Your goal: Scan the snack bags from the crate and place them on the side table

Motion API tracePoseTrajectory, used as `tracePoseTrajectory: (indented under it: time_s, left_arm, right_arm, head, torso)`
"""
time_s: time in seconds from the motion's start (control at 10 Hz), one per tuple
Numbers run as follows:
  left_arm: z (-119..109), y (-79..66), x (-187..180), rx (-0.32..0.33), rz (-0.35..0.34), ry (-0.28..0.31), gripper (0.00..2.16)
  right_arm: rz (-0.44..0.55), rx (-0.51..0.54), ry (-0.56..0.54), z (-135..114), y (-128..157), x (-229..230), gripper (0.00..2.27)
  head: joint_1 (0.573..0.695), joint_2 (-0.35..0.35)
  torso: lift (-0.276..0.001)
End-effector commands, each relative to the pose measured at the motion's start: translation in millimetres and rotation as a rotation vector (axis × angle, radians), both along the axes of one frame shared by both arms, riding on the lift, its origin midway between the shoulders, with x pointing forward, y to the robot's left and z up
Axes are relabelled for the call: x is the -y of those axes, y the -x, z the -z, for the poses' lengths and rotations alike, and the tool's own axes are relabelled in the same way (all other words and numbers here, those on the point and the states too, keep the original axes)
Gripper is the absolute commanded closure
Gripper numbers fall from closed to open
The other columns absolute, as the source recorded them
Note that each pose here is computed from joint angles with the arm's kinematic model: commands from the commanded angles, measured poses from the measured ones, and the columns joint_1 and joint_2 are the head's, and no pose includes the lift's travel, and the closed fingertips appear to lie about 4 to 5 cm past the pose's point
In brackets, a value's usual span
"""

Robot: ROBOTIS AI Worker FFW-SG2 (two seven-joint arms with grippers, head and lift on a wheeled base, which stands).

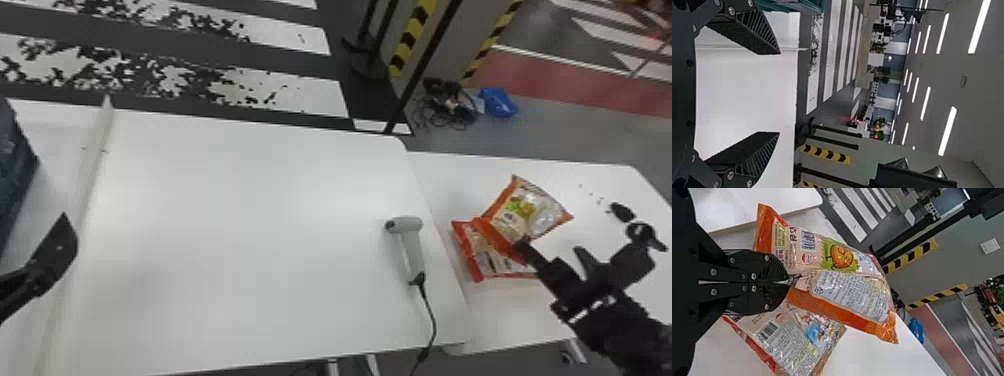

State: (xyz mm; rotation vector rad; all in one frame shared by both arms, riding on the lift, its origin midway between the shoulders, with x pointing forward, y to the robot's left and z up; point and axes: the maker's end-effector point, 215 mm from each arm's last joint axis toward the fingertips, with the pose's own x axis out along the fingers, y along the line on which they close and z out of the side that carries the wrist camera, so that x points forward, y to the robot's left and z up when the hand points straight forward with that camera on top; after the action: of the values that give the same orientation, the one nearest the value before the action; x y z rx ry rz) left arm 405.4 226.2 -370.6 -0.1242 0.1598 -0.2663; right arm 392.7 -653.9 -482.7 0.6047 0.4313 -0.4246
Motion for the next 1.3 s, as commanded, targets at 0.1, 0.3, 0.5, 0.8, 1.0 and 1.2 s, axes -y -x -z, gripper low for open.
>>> tracePoseTrajectory:
  time_s: [0.1, 0.3, 0.5, 0.8, 1.0, 1.2]
  left_arm:
    - [-2.8, 1.5, 0.7, 0.006, 0.000, 0.001, 0.16]
    - [-4.6, 2.0, 1.9, 0.007, -0.002, 0.004, 0.16]
    - [-5.7, 1.8, 4.4, 0.010, -0.003, 0.008, 0.16]
    - [-4.8, 1.2, 7.8, 0.007, -0.006, 0.004, 0.16]
    - [-4.8, 0.9, 8.4, 0.007, -0.012, 0.000, 0.16]
    - [-4.8, 0.3, 9.6, 0.007, -0.015, -0.002, 0.16]
  right_arm:
    - [0.039, -0.010, 0.032, 8.2, 1.3, 10.8, 0.00]
    - [0.066, 0.003, 0.079, -6.5, 4.0, 22.3, 0.06]
    - [0.063, 0.034, 0.166, -41.9, 1.1, 21.1, 0.06]
    - [-0.017, 0.168, 0.260, -111.1, -12.0, -39.0, 0.06]
    - [-0.127, 0.230, 0.292, -141.0, -24.6, -111.4, 0.06]
    - [-0.273, 0.269, 0.350, -151.2, -41.9, -205.5, 0.06]
  head:
    - [0.695, -0.350]
    - [0.695, -0.350]
    - [0.695, -0.350]
    - [0.695, -0.350]
    - [0.695, -0.350]
    - [0.695, -0.350]
  torso:
    - [-0.081]
    - [-0.081]
    - [-0.081]
    - [-0.081]
    - [-0.081]
    - [-0.081]
